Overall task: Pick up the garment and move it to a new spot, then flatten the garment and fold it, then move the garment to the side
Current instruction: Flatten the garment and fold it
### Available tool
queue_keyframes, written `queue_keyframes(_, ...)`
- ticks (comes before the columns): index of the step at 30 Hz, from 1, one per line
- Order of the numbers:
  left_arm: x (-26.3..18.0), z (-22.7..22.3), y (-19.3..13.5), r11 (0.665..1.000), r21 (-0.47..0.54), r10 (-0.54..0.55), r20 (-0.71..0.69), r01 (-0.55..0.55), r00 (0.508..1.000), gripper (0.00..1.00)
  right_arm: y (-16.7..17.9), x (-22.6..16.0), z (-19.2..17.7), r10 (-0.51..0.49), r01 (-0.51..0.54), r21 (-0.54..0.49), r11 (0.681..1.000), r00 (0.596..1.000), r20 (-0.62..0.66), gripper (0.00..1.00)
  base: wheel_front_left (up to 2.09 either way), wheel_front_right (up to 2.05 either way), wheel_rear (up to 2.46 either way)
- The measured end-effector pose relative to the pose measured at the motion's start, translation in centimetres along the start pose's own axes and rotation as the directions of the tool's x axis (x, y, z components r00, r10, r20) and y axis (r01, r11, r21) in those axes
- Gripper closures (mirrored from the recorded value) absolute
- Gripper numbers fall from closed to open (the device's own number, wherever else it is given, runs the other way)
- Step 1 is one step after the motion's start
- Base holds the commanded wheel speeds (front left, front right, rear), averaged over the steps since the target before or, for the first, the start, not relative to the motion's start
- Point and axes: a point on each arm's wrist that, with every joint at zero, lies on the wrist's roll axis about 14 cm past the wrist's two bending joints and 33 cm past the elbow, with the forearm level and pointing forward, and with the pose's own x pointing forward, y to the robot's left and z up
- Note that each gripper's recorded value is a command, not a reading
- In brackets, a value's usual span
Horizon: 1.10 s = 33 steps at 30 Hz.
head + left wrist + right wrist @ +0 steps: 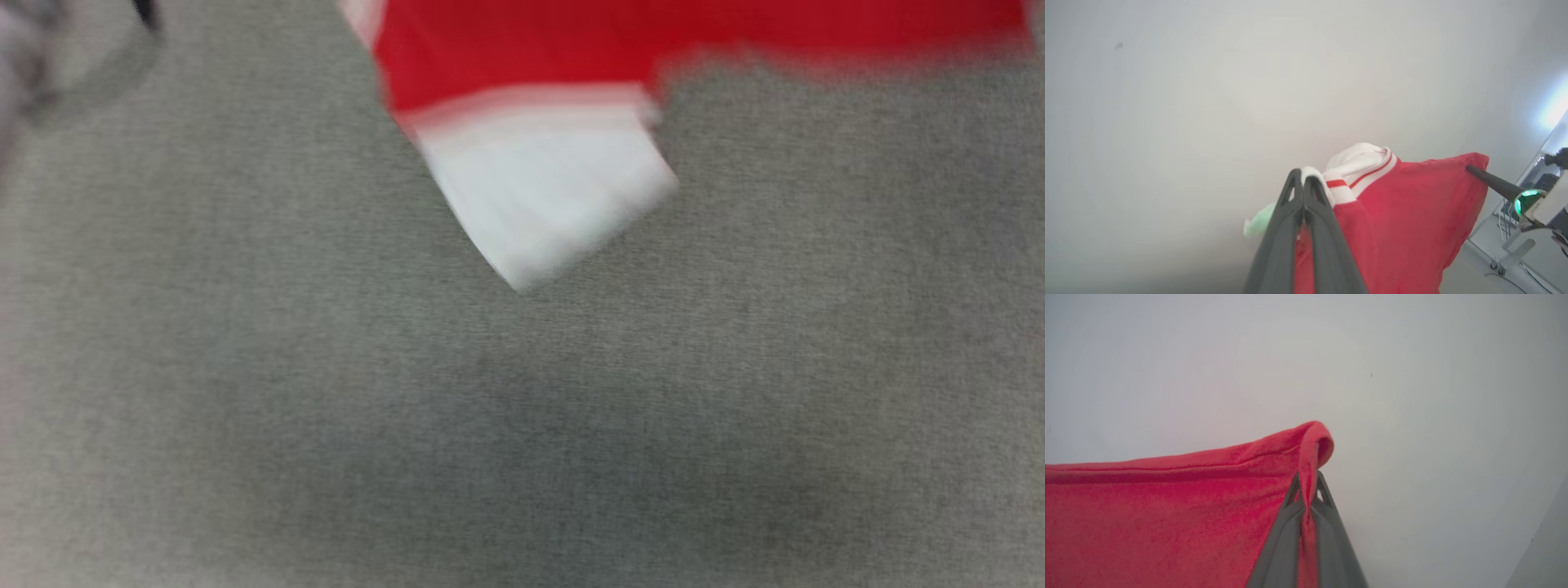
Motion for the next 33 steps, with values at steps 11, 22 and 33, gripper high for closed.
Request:
queue_keyframes(11, 4.1, 4.0, -1.6, 0.998, -0.055, 0.004, 0.188, 0.006, 0.982, 1.00, -1.5, 0.0, 2.1, -0.072, 0.077, -0.030, 0.997, 0.989, 0.128, 1.00, 0.00, 0.00, 0.00)
queue_keyframes(22, -7.8, -15.8, 0.0, 0.938, -0.331, 0.015, -0.257, -0.103, 0.966, 1.00, -1.9, -6.0, -13.9, -0.027, 0.030, 0.009, 0.999, 0.967, -0.252, 1.00, 0.00, 0.00, 0.00)
queue_keyframes(33, -21.6, -21.1, -3.1, 0.888, -0.419, -0.016, -0.437, -0.188, 0.899, 1.00, -2.1, -19.6, -21.5, 0.116, -0.053, 0.133, 0.990, 0.843, -0.526, 1.00, 0.00, 0.00, 0.00)
